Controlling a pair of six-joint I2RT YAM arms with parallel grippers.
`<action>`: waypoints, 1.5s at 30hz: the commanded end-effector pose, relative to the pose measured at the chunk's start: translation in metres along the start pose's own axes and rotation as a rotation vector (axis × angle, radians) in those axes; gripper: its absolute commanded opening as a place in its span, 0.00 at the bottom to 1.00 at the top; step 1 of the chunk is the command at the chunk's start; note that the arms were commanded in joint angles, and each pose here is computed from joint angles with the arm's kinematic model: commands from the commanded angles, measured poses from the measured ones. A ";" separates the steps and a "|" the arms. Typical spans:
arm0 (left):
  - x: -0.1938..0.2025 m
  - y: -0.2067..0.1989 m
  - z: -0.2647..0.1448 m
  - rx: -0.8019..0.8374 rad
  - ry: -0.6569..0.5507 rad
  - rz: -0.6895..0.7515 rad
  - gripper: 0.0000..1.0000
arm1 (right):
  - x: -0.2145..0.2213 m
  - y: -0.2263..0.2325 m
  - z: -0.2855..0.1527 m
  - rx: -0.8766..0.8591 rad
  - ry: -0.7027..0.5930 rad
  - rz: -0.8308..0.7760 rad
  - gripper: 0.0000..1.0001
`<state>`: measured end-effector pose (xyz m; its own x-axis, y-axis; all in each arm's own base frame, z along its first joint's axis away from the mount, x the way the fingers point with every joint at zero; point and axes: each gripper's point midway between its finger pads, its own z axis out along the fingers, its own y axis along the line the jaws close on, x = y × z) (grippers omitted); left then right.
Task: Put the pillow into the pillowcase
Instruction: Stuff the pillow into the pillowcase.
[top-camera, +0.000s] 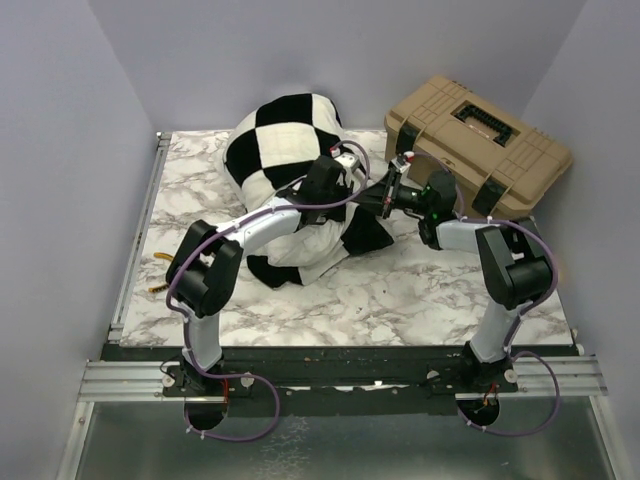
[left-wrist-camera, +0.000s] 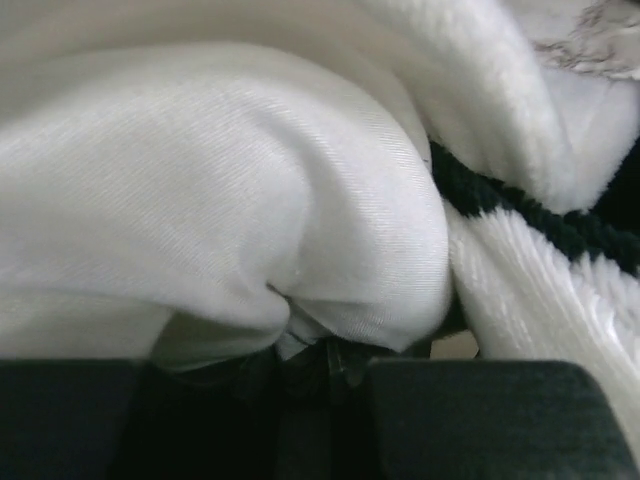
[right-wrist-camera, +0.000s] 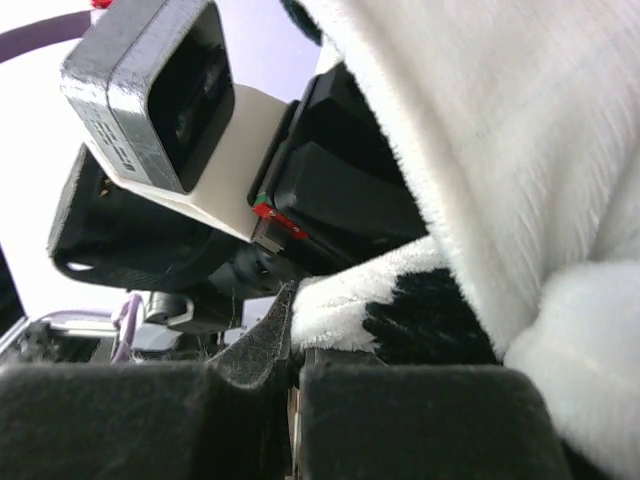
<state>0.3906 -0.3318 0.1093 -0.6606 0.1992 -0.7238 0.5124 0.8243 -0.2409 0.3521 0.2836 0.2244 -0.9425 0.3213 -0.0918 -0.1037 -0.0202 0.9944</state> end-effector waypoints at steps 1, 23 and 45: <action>0.121 -0.046 0.011 0.266 0.339 0.022 0.24 | 0.021 0.146 -0.009 -0.402 0.100 -0.412 0.00; -0.016 -0.001 -0.231 -0.263 0.185 -0.114 0.78 | -0.079 -0.051 0.031 0.308 -0.115 -0.147 0.00; 0.077 0.020 -0.196 -0.140 0.224 -0.538 0.89 | -0.074 -0.043 0.036 0.271 -0.059 -0.110 0.00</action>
<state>0.1927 -0.1195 0.1662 -0.9574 -0.1204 -0.2624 -0.0964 0.9900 -0.1026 0.4227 0.2942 0.1653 -0.9323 0.3311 -0.1457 -0.0453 0.2927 0.9551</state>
